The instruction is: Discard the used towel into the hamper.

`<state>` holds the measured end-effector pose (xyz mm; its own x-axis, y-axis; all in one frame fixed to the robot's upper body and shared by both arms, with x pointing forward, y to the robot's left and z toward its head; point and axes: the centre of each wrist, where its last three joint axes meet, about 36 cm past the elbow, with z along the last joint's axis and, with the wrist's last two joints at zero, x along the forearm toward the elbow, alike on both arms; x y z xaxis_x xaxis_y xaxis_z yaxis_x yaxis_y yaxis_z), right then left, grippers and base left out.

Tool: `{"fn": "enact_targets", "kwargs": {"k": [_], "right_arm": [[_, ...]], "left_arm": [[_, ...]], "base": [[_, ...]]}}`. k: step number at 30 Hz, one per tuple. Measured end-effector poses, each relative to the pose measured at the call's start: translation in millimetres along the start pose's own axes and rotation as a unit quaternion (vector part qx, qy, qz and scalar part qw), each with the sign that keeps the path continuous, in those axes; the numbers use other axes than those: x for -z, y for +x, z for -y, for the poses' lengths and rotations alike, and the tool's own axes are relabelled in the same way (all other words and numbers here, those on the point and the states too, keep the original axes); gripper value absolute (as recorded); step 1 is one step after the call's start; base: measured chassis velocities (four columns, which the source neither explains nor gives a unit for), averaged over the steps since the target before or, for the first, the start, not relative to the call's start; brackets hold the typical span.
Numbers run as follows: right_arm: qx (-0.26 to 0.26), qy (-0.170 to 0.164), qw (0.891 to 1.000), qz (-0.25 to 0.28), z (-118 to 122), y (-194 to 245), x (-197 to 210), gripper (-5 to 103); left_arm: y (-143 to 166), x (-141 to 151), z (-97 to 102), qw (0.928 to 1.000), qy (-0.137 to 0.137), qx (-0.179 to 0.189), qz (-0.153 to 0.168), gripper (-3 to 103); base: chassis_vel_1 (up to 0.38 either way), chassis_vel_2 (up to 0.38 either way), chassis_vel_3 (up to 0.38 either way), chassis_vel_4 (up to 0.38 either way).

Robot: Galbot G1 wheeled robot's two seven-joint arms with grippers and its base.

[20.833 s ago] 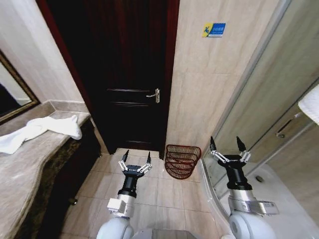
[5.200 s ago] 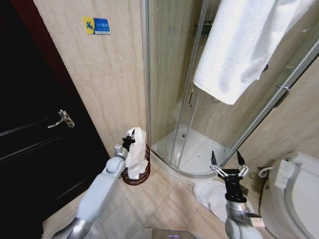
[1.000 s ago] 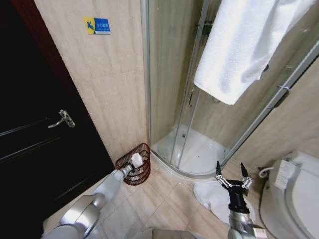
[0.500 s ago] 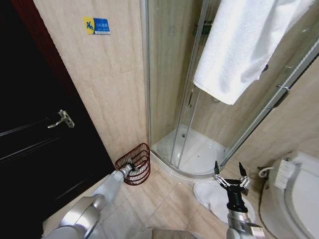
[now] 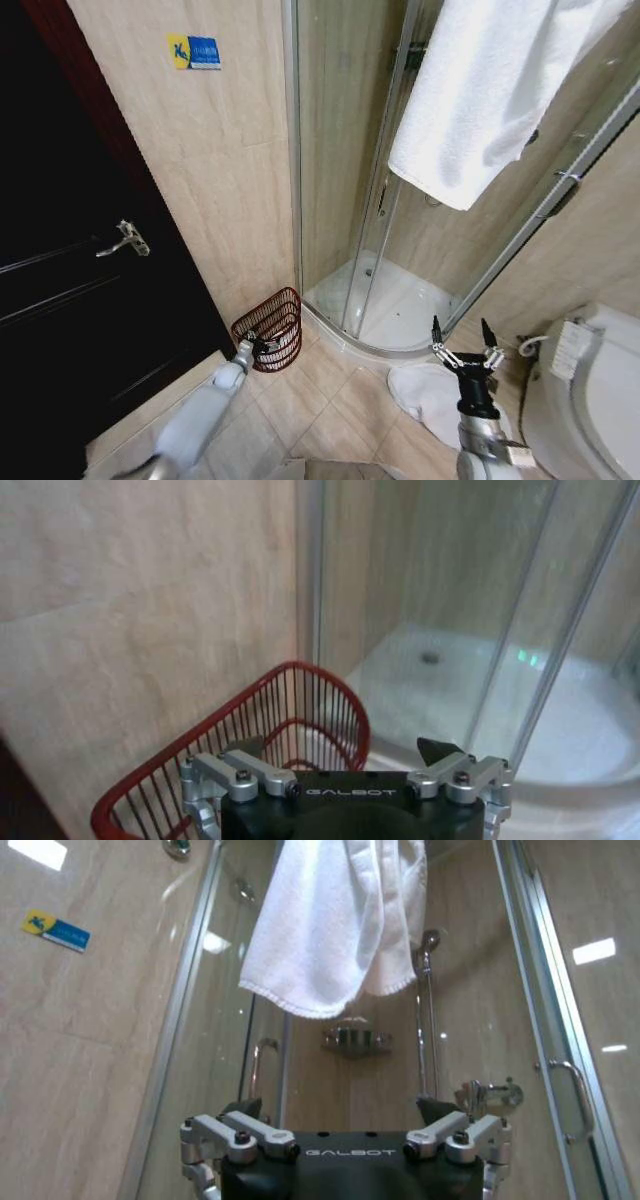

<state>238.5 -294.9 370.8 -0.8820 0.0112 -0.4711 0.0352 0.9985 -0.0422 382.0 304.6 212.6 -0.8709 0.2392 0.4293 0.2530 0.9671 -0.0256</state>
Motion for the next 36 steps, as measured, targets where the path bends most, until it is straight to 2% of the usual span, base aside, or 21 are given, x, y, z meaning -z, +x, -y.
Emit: {"fn": "enact_targets", "kwargs": {"k": [3, 4, 7, 9, 12, 13, 16, 18, 19, 23, 24, 26, 28, 30, 32, 36], "right_arm": [[0.006, 0.004, 1.0, 0.007, 2, -12, 12, 100], [0.006, 0.004, 1.0, 0.007, 2, -12, 12, 100], [0.003, 0.007, 1.0, 0.02, 2, -32, 22, 100], [0.004, 0.007, 1.0, 0.024, 1, -37, 25, 100], [0.009, 0.003, 1.0, 0.026, -3, -50, 34, 100], [0.009, 0.003, 1.0, 0.026, -3, -50, 34, 100], [0.015, -0.004, 1.0, 0.026, -7, -62, 48, 100], [0.015, -0.004, 1.0, 0.027, -8, -63, 50, 100], [0.016, -0.006, 0.999, 0.031, -10, -69, 58, 100], [0.016, -0.008, 0.999, 0.034, -11, -74, 68, 100], [0.014, -0.007, 0.999, 0.034, -11, -75, 75, 100], [0.014, -0.007, 0.999, 0.034, -11, -75, 77, 100], [0.016, -0.011, 0.999, 0.034, -13, -78, 84, 100], [0.016, -0.012, 0.999, 0.036, -14, -79, 86, 100], [0.014, -0.015, 0.999, 0.038, -18, -81, 88, 100], [0.011, -0.016, 0.999, 0.037, -20, -81, 88, 100]], "left_arm": [[37, 18, 3.3, 0.9983, 0.041, 0.013, 0.04, 100], [37, 18, 3.3, 0.9983, 0.041, 0.013, 0.04, 100], [80, 35, -1.8, 0.9937, 0.07, 0.037, 0.079, 100], [89, 38, -2.0, 0.9926, 0.075, 0.042, 0.086, 100], [121, 47, 11.2, 0.9884, 0.091, 0.058, 0.107, 100], [121, 47, 11.2, 0.9884, 0.091, 0.058, 0.107, 100], [149, 59, 35.3, 0.9834, 0.08, 0.087, 0.137, 100], [153, 60, 39.2, 0.9822, 0.079, 0.093, 0.143, 100], [164, 66, 53.6, 0.9779, 0.086, 0.104, 0.159, 100], [178, 75, 71.2, 0.9736, 0.09, 0.112, 0.177, 100], [183, 85, 76.9, 0.9725, 0.075, 0.112, 0.19, 100], [186, 90, 79.3, 0.9721, 0.069, 0.11, 0.195, 100], [202, 117, 84.8, 0.9695, 0.044, 0.102, 0.218, 100], [207, 126, 86.2, 0.9683, 0.04, 0.1, 0.225, 100], [224, 154, 92.1, 0.9634, 0.027, 0.092, 0.25, 100], [241, 175, 102.7, 0.9599, 0.02, 0.078, 0.269, 100]], "base": [[0.0, 0.0, 0.0, 0.0], [0.0, 0.0, 0.0, 0.0], [0.0, 0.0, 0.0, 0.0], [0.0, 0.0, 0.0, 0.0], [0.0, 0.0, 0.0, 0.0], [0.0, 0.0, 0.0, 0.0], [0.0, 0.0, 0.0, 0.0], [0.0, 0.0, 0.0, 0.0], [0.0, 0.0, 0.0, 0.0], [0.0, 0.0, 0.0, 0.0], [0.0, 0.0, 0.0, 0.0], [0.0, 0.0, 0.0, 0.0], [0.0, 0.0, 0.0, 0.0], [0.0, 0.0, 0.0, 0.0], [0.0, 0.0, 0.0, 0.0], [0.0, 0.0, 0.0, 0.0]]}}
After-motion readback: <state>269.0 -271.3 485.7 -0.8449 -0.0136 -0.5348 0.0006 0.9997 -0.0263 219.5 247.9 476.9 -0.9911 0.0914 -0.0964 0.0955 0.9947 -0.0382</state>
